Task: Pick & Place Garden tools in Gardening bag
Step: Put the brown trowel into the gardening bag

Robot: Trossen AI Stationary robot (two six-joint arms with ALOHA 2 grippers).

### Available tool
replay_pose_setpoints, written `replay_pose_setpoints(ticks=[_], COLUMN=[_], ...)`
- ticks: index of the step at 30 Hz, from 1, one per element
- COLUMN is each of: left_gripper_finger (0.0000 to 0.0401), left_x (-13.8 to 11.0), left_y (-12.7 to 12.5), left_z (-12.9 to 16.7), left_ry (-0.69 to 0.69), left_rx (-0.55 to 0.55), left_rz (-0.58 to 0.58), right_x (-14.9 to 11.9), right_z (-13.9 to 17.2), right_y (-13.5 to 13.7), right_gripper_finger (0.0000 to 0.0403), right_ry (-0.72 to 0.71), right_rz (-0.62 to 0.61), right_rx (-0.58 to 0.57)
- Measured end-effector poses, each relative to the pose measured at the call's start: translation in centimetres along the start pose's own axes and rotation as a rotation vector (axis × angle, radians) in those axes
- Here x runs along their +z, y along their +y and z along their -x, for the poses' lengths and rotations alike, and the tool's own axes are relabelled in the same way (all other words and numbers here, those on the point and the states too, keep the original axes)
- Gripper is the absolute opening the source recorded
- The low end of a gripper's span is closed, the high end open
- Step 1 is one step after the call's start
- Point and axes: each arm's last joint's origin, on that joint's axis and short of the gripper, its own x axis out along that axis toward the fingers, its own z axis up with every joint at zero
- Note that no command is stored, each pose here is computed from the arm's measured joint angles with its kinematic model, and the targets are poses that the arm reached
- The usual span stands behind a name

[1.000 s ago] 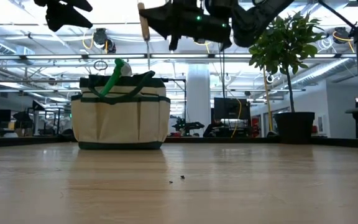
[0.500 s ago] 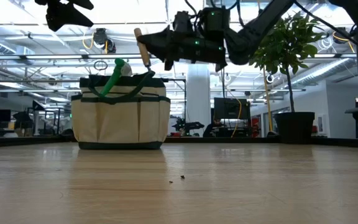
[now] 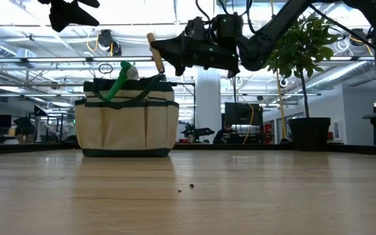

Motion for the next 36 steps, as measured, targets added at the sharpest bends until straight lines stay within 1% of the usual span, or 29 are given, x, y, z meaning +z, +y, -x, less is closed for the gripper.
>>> replay_pose_setpoints(ticks=[4,11,16,22,25,28,36], left_gripper_finger=[0.023,0.023,0.023,0.023,0.023,0.023,0.023], left_x=[0.0,0.0,0.0,0.0,0.0,0.0,0.0], left_y=[0.0,0.0,0.0,0.0,0.0,0.0,0.0], left_z=[0.0,0.0,0.0,0.0,0.0,0.0,0.0], left_ry=[-0.002,-0.007,-0.007,-0.007,-0.007,-0.006,-0.007], left_rx=[0.005,0.015,0.015,0.016,0.016,0.016,0.016], left_rz=[0.0,0.0,0.009,-0.004,-0.006,-0.008,-0.008], right_x=[-0.2,-2.0,-2.2,-3.4,-3.9,-4.0,-4.2], right_z=[-0.1,-0.5,-0.6,-0.5,-0.7,-0.9,-1.1], right_y=[0.0,-0.1,-0.1,-0.1,0.1,0.3,0.6], right_gripper_finger=[0.0055,0.0055,0.0058,0.0057,0.0057,0.006,0.0068], right_ry=[0.007,0.037,0.047,0.149,0.192,0.2,0.211], right_rz=[0.011,-0.013,-0.013,-0.036,-0.025,-0.009,-0.017], right_rx=[0.003,0.008,0.007,-0.01,-0.026,-0.044,-0.042])
